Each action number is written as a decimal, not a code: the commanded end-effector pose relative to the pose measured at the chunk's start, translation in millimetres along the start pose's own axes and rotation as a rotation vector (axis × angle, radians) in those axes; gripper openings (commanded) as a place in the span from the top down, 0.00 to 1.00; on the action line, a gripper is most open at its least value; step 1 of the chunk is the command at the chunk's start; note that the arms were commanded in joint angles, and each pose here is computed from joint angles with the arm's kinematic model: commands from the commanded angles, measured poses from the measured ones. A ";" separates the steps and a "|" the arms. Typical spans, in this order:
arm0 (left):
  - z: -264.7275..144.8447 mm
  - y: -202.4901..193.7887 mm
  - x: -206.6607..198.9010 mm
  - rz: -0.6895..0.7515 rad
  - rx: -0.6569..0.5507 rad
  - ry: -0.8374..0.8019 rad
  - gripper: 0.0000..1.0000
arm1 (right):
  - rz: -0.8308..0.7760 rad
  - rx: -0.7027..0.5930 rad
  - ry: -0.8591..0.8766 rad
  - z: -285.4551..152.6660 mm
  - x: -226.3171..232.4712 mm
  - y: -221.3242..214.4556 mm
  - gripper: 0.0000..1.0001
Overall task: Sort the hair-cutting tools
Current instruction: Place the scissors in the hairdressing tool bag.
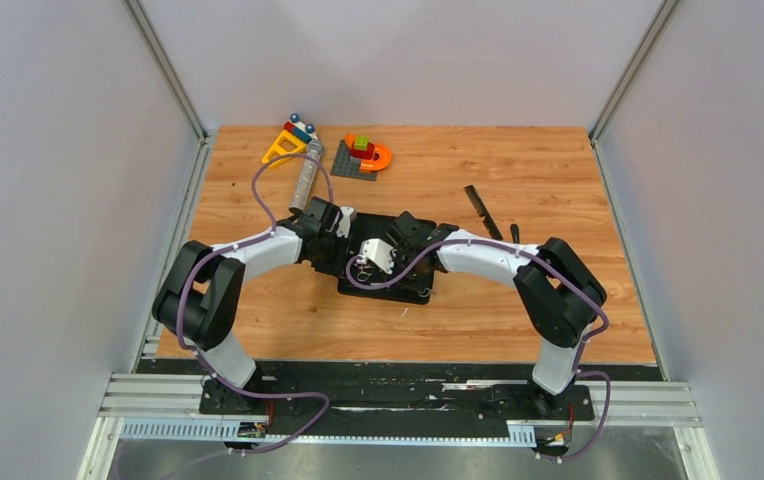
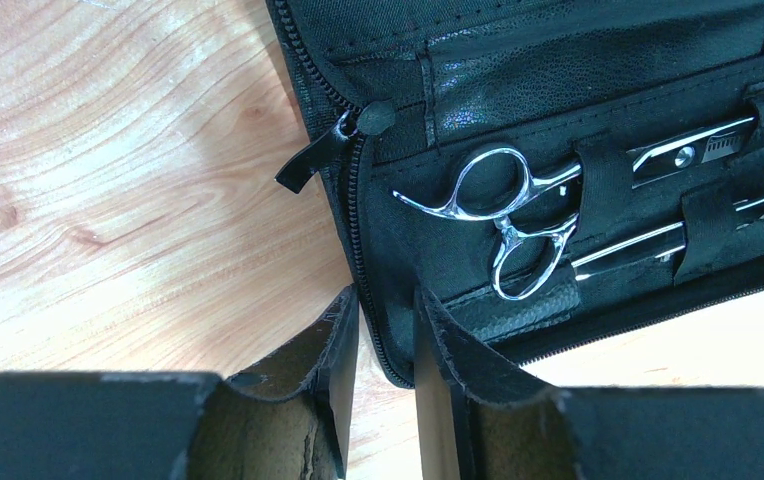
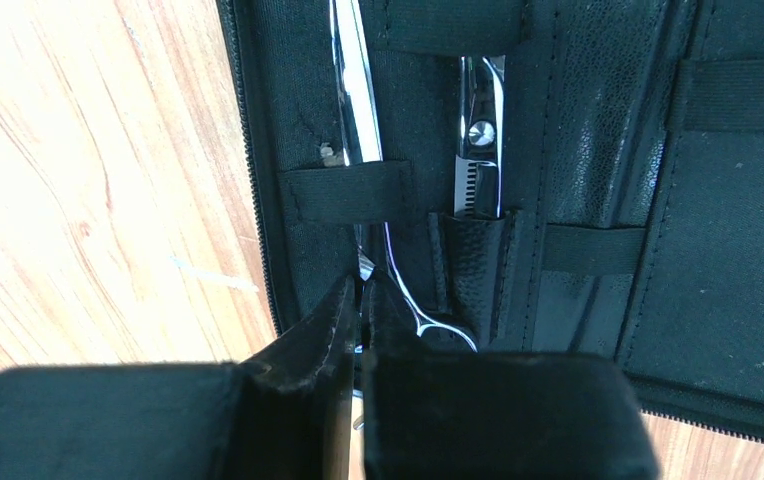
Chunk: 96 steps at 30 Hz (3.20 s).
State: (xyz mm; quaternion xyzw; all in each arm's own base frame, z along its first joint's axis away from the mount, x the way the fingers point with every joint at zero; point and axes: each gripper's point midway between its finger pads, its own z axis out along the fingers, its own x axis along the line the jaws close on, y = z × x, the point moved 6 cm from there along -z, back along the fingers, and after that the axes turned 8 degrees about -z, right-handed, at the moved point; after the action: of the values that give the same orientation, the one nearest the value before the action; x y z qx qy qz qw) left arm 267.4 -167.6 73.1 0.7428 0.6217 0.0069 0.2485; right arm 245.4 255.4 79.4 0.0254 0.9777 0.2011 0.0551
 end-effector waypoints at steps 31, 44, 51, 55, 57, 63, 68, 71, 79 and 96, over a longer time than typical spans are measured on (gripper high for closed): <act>4.1 -20.9 3.1 -0.074 0.063 0.024 0.71 | 0.102 -0.144 -0.034 -7.8 12.6 43.2 0.73; 1.8 -26.1 4.4 -0.087 0.063 0.028 0.71 | 0.402 -0.139 -0.235 -51.0 -7.2 15.2 0.66; -3.4 -40.5 0.9 -0.110 0.137 -0.007 0.71 | 0.754 -0.148 -0.355 -61.5 -32.4 -13.5 0.63; -10.6 -52.5 -13.0 -0.141 0.182 -0.131 0.70 | 0.966 -0.225 -0.413 -75.1 -50.7 -32.8 0.58; -15.2 -58.1 -19.0 -0.145 0.194 -0.175 0.68 | 1.052 -0.289 -0.410 -81.5 -54.5 -39.0 0.54; -40.8 -62.0 -20.1 -0.122 0.143 -0.164 0.54 | 1.173 -0.464 -0.517 -112.7 -63.1 -59.7 0.45; -70.9 -37.2 -20.7 -0.095 0.003 -0.093 0.24 | 1.258 -0.577 -0.703 -155.5 -74.5 -82.3 0.34; -102.6 -11.8 -19.7 -0.067 -0.162 -0.023 0.05 | 1.317 -0.654 -0.819 -186.1 -78.3 -92.8 0.18; -190.1 22.7 -0.3 -0.076 -0.572 0.194 0.00 | 1.456 -0.651 -0.958 -217.5 -88.5 -130.0 0.00; -226.3 8.5 43.7 -0.098 -0.867 0.408 0.00 | 1.521 -0.265 -0.656 -171.8 -124.5 -166.8 0.14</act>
State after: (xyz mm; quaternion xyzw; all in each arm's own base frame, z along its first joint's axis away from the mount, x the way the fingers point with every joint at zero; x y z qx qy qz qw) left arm 205.2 -50.4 263.2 0.5291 0.6456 0.3695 0.4083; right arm 343.0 30.1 194.9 0.7185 0.5733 0.3018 0.2529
